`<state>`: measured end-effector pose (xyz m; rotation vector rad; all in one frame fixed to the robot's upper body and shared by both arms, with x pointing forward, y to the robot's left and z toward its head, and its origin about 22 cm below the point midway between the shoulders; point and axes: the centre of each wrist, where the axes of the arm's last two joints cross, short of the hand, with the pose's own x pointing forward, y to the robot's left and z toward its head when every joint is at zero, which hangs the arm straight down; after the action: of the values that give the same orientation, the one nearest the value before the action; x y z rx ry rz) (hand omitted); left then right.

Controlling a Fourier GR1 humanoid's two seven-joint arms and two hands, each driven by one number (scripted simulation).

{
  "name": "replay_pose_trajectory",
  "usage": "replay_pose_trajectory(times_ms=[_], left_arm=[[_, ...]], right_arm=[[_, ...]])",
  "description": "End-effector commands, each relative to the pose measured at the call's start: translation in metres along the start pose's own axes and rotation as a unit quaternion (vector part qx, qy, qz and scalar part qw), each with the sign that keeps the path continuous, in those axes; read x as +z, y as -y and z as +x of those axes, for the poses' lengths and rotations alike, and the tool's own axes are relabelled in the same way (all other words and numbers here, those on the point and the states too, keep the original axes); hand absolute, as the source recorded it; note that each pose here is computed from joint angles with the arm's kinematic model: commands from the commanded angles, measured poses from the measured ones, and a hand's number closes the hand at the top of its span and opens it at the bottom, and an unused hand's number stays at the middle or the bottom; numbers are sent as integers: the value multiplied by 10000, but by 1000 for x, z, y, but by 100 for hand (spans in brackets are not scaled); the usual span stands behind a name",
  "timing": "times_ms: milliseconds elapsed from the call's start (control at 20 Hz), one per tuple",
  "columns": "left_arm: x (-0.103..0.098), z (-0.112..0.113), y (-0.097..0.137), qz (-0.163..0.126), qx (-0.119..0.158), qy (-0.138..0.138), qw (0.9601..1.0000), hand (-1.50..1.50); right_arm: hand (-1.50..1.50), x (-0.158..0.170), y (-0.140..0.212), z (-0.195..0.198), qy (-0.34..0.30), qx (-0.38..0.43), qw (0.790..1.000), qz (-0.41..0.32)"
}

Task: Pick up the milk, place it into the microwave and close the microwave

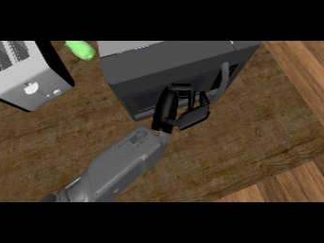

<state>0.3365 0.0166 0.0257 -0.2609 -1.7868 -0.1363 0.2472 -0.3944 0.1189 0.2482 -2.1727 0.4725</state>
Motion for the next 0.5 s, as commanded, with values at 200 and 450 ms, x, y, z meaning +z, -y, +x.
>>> replay_pose_trajectory(times_ms=[200,450], left_arm=[[-23,12,-5,200,90,297,9993,150],[-25,11,-6,258,154,335,9990,150]], right_arm=[[-150,-7,17,9,47,72,10000,-17],[-150,-12,31,18,48,215,9998,-25]])
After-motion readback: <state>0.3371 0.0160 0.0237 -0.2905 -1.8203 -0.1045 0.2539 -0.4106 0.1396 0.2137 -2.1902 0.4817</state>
